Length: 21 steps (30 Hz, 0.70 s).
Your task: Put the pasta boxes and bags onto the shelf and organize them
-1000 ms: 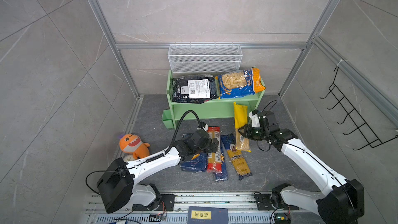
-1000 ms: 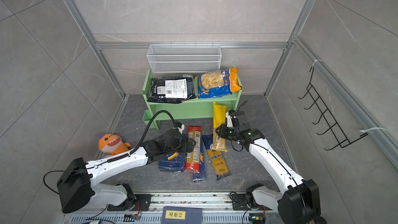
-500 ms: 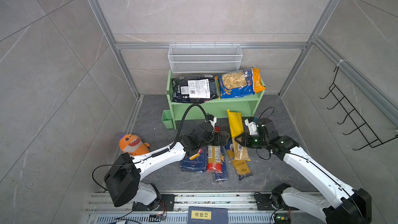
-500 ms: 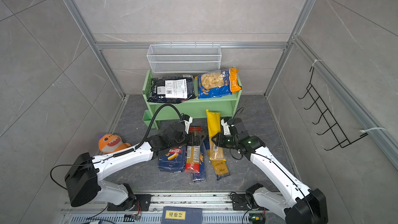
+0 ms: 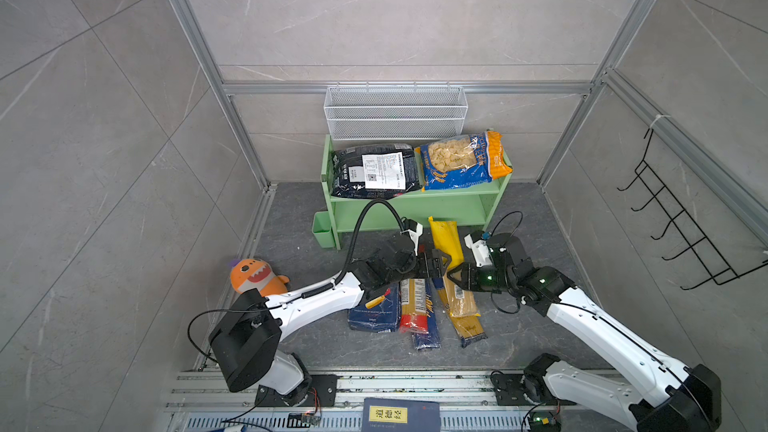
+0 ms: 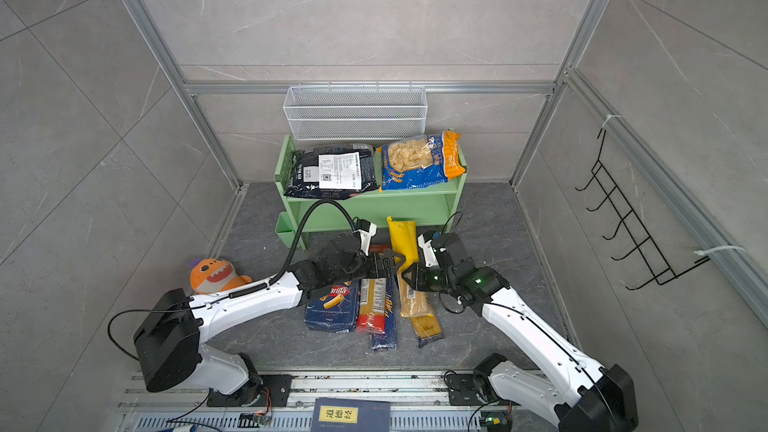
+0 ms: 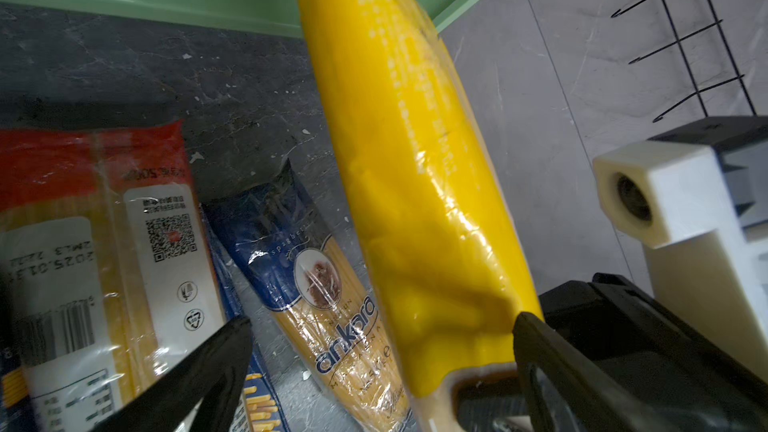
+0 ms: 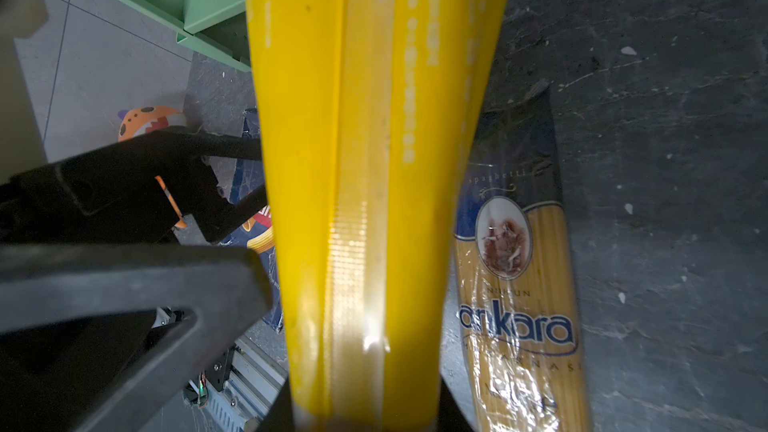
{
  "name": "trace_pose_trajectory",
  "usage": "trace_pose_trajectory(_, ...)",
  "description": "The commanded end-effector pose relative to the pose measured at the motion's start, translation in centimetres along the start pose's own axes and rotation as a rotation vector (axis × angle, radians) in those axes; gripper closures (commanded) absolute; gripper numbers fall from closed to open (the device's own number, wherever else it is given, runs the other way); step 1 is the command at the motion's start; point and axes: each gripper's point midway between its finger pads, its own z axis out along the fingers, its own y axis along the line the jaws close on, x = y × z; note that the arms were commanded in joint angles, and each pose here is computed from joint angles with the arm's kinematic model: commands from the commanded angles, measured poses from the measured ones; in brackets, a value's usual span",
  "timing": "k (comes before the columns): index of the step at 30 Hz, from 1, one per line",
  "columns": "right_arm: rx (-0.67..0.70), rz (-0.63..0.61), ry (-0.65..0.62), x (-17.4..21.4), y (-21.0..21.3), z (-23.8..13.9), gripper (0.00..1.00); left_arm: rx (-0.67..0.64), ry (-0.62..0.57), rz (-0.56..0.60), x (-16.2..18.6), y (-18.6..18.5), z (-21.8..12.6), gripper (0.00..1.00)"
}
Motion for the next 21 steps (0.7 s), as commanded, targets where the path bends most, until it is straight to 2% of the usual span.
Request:
trace_pose_trajectory(1, -0.092, -0.048, -0.126, -2.5, 2.7, -1.5, 0.82, 0.078, -0.036, -0.018, -1.6, -2.2, 0.2, 0.00)
trace_pose_trajectory(10, -0.132, -0.075, -0.124, -2.2, 4.1, -1.6, 0.82, 0.114, -0.023, -0.047, -1.8, -2.8, 1.2, 0.04)
trace_pose_trajectory(19, -0.218, -0.038, -0.103, -1.3, 4.8, -0.4, 0.82, 0.151, -0.012, -0.057, -2.3, -3.7, 1.5, 0.18)
trace_pose_trajectory(21, -0.217, -0.044, -0.106, -1.4, 4.8, -0.5, 0.81, 0.160, -0.002, -0.055, -2.1, -3.8, 1.6, 0.29)
